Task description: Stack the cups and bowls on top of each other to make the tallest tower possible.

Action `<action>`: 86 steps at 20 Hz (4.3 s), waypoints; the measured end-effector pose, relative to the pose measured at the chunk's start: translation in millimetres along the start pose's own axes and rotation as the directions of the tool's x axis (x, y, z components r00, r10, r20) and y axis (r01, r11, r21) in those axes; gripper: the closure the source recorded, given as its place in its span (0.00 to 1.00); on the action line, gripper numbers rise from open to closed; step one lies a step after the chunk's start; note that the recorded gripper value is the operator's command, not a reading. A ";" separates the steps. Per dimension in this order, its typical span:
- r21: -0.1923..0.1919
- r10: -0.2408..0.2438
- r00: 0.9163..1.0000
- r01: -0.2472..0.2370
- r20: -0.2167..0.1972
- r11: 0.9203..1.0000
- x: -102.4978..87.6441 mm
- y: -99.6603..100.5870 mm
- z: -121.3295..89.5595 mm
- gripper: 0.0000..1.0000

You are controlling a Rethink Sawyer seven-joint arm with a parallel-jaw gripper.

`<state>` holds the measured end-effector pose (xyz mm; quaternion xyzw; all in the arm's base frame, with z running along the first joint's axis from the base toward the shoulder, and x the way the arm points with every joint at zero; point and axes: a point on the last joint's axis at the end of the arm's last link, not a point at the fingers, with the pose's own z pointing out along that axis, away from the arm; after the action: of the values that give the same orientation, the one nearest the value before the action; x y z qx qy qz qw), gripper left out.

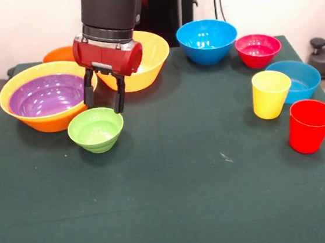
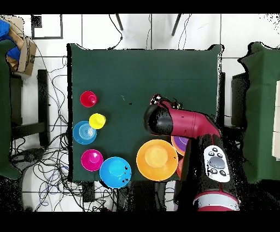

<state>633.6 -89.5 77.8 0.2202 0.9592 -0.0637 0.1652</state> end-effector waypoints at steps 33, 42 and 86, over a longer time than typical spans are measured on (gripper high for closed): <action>0.093 -0.013 0.966 0.038 -0.257 0.995 46.7 -0.8 83.1 0.00; 0.101 -0.014 0.965 0.042 -0.263 0.994 50.1 -3.3 90.6 0.00; 0.163 -0.017 0.973 0.055 -0.229 0.985 -2.1 -8.6 146.5 1.00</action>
<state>673.9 -126.7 -58.3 0.2217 0.9669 -0.1216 0.0344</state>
